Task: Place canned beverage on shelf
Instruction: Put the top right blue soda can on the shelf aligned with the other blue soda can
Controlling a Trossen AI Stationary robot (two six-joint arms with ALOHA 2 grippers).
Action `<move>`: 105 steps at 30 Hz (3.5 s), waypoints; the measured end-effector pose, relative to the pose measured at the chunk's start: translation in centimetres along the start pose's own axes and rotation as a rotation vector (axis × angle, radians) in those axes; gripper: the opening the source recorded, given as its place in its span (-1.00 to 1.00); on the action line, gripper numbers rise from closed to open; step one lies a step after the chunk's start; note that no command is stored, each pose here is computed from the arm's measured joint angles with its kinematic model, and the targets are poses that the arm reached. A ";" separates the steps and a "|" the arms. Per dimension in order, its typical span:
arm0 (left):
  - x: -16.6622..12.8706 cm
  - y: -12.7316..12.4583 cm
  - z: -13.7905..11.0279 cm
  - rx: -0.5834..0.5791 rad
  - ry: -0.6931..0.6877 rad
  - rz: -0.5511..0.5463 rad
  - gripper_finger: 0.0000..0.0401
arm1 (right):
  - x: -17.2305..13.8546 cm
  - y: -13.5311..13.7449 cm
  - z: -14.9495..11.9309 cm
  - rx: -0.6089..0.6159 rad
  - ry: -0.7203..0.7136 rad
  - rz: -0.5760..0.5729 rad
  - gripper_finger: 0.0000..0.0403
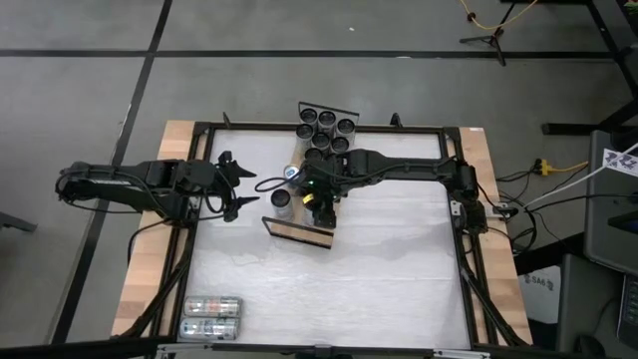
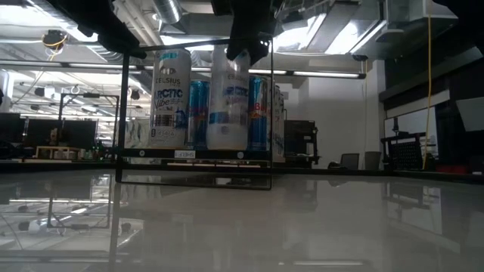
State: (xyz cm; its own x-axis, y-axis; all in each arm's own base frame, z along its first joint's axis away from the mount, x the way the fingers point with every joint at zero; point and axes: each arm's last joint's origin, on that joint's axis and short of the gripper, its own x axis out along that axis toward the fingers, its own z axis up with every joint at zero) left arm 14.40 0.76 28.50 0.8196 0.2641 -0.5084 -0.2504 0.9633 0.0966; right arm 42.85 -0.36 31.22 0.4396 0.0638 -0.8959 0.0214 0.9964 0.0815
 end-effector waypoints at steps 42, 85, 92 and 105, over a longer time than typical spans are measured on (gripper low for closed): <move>0.0 0.0 0.0 0.000 0.000 0.000 0.51 | -7.6 4.4 -1.0 -0.099 0.094 -0.070 0.78; 0.0 0.0 0.0 0.007 0.004 0.000 0.51 | -0.4 3.3 -3.8 -0.483 -0.003 0.178 0.78; 0.0 0.0 0.0 0.006 0.004 0.000 0.51 | -0.4 3.5 -3.3 -0.517 -0.061 0.190 0.78; 0.0 0.0 0.0 0.005 0.003 0.000 0.51 | -0.3 2.9 -2.7 -0.577 -0.127 0.176 0.78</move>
State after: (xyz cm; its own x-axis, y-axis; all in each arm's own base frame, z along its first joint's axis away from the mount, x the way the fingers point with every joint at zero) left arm 14.37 0.76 28.48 0.8178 0.2643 -0.5112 -0.2480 0.9635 0.1014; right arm 40.36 2.61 30.59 0.4968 0.2589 -0.8283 -0.5353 0.8427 -0.0577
